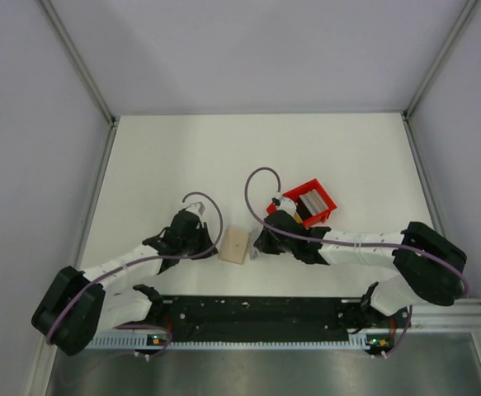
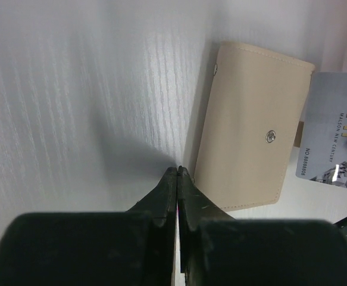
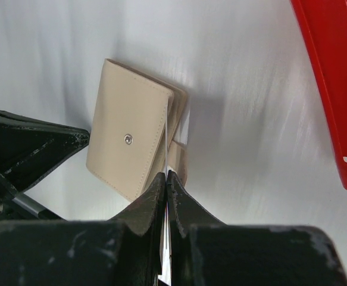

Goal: Put the credit cards into the card holder
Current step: Open the card holder at the center of the board.

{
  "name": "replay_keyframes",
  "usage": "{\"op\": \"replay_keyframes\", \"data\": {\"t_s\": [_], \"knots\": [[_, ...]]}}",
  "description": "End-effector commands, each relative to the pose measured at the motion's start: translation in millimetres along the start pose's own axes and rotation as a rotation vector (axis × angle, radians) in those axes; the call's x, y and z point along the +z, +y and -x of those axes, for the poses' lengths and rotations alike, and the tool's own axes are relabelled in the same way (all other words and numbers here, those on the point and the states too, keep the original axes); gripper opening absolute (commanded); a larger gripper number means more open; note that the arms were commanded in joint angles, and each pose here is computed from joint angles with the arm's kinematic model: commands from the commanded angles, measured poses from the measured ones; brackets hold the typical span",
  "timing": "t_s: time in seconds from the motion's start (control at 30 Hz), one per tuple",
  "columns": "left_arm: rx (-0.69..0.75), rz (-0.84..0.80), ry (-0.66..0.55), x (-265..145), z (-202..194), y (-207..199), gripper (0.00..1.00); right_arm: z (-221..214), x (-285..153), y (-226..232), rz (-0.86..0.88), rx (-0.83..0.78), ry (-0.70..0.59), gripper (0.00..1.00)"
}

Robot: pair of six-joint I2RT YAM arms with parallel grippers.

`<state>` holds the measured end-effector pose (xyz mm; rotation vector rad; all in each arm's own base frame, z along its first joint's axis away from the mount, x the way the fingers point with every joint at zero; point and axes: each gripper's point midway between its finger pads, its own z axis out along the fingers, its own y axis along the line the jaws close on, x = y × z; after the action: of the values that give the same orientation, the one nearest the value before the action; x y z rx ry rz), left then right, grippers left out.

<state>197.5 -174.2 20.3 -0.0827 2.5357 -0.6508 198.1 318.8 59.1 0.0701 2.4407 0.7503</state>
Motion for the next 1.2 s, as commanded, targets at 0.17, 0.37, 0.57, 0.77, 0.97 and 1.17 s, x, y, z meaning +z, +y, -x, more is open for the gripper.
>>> {"op": "replay_keyframes", "data": {"t_s": [0.17, 0.37, 0.57, 0.77, 0.97, 1.17], "knots": [[0.020, -0.051, -0.027, 3.8, 9.8, -14.6, 0.00, 6.3, -1.9, 2.5, 0.034, 0.067, -0.030, 0.00], [0.023, -0.050, -0.034, 3.3, 12.2, -15.7, 0.00, 8.7, -2.3, 1.8, 0.051, 0.085, -0.034, 0.00], [0.032, -0.080, -0.028, 4.5, 11.4, -21.8, 0.00, 5.6, 1.8, 12.5, 0.104, 0.082, -0.013, 0.00], [0.028, -0.099, -0.011, 5.5, 6.7, -28.0, 0.00, 6.7, 3.0, 11.5, 0.104, 0.084, -0.009, 0.00], [0.034, -0.176, -0.004, 7.6, 3.6, -48.0, 0.00, 13.0, 1.6, 7.7, 0.102, 0.079, -0.021, 0.00], [0.053, -0.199, 0.021, 15.4, 0.6, -60.3, 0.00, 25.7, -11.3, 21.3, 0.153, -0.003, -0.047, 0.00]]}}
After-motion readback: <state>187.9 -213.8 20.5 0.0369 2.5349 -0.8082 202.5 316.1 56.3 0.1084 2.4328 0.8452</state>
